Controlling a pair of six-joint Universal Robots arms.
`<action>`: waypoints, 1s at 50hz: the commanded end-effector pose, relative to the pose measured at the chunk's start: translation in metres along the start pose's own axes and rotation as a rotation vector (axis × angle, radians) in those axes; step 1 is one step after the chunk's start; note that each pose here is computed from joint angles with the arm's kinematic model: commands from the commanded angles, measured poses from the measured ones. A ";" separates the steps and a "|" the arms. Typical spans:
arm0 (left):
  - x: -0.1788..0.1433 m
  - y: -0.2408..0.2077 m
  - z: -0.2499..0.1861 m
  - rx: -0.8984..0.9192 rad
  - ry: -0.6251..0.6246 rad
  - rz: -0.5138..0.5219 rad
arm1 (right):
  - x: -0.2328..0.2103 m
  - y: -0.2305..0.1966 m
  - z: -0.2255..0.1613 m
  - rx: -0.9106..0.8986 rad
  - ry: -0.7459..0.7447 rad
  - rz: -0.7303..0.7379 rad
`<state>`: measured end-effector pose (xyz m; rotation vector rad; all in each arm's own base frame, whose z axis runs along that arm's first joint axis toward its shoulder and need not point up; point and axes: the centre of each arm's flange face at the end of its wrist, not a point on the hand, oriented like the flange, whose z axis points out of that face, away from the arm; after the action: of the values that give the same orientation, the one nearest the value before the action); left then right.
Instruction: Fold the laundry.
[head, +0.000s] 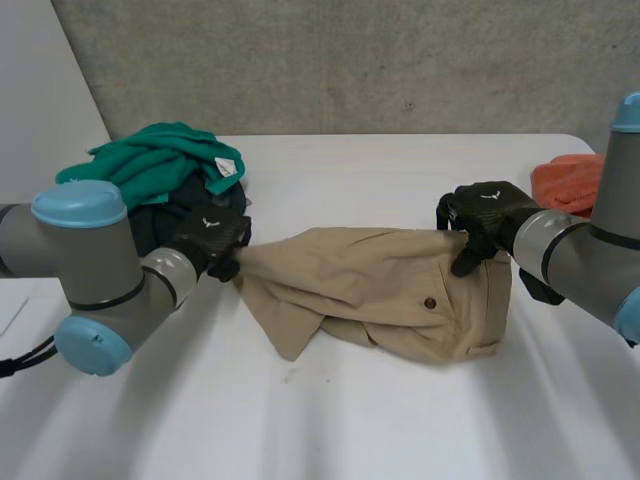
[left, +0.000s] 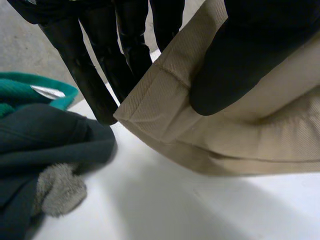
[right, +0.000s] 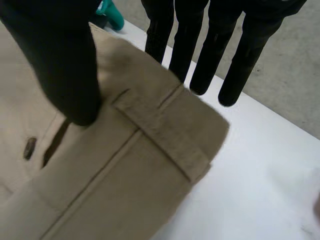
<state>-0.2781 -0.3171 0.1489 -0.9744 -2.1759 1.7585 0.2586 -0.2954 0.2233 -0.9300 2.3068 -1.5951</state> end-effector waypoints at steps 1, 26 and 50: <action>-0.005 -0.015 0.002 0.043 -0.019 0.020 | 0.000 -0.004 0.006 -0.037 -0.045 -0.011; -0.053 -0.277 -0.185 0.794 -0.332 0.169 | 0.038 -0.182 -0.177 0.555 0.305 -0.324; -0.064 -0.205 0.022 0.694 -0.305 0.196 | 0.048 -0.142 0.002 0.487 0.368 -0.246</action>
<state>-0.2974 -0.3417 0.3475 -0.8610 -1.6480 2.4185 0.2550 -0.3061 0.3754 -1.0568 2.0238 -2.1890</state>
